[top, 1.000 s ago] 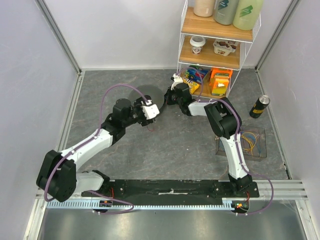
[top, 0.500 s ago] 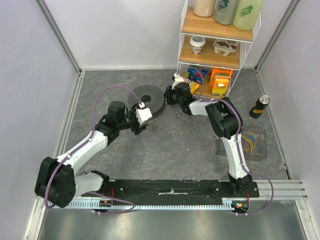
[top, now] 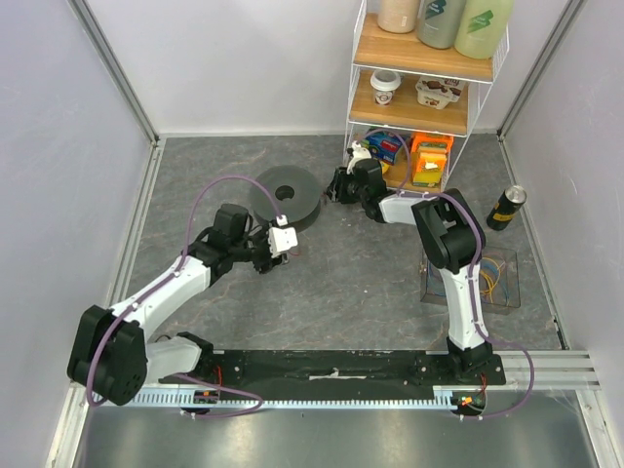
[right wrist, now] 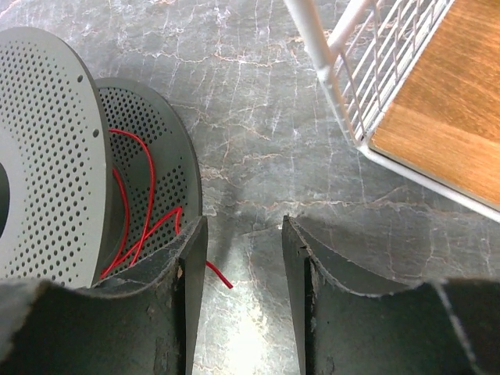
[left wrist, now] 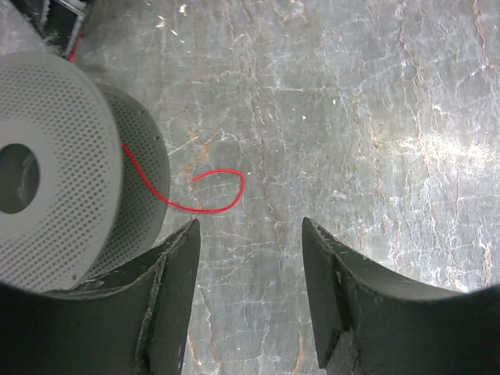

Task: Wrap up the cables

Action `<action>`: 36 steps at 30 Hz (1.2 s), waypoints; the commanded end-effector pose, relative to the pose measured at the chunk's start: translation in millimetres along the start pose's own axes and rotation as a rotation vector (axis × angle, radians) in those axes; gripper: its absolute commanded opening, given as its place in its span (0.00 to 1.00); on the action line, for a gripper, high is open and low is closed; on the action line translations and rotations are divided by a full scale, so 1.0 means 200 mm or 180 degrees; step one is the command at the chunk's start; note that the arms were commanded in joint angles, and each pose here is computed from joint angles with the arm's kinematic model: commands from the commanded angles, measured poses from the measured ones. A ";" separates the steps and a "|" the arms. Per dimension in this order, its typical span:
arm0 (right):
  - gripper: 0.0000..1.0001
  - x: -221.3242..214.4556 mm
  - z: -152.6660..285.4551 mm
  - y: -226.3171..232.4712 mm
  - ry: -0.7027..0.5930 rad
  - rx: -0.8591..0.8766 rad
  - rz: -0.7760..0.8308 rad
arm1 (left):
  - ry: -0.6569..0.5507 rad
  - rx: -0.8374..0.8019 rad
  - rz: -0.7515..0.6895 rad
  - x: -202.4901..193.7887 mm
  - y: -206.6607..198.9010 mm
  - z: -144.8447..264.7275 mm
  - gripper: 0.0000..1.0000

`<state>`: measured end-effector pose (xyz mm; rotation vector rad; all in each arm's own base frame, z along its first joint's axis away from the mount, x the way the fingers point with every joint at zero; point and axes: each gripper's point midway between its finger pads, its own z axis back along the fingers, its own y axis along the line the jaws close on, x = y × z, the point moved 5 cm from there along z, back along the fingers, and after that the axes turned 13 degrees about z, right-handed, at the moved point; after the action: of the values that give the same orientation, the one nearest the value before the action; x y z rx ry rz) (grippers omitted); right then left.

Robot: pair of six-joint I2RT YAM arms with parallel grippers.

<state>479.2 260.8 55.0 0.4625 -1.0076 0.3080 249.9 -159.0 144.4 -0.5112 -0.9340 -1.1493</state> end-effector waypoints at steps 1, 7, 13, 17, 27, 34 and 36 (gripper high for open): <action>0.51 0.07 0.08 0.00 -0.0049 -0.0042 0.0043 | 0.0126 -0.0127 -0.0177 -0.02 -0.02 -0.07 0.59; 0.52 0.07 0.13 0.00 -0.0036 -0.0049 0.0027 | 0.0243 0.0026 -0.0237 -0.04 0.02 -0.15 0.58; 0.58 0.11 0.18 0.01 -0.0062 -0.0059 0.0057 | 0.0320 0.0071 -0.0209 -0.05 0.03 -0.16 0.63; 0.64 0.14 0.24 0.02 -0.0065 -0.0043 0.0090 | 0.0295 0.0115 -0.0141 -0.03 0.01 -0.10 0.71; 0.77 0.20 0.48 0.06 -0.0084 -0.0046 0.0242 | 0.0156 0.0220 0.0044 0.06 -0.05 0.09 0.88; 0.80 0.30 0.73 0.11 -0.0180 -0.0009 0.0454 | -0.0028 0.0503 0.0606 0.25 -0.01 0.30 0.92; 0.83 0.36 0.81 0.13 -0.0235 0.0012 0.0582 | -0.0006 0.0601 0.0897 0.30 0.01 0.37 0.95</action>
<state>399.3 214.4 153.1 0.4116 -1.0493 0.3910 233.1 -142.1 189.4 -0.4287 -0.9301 -1.0065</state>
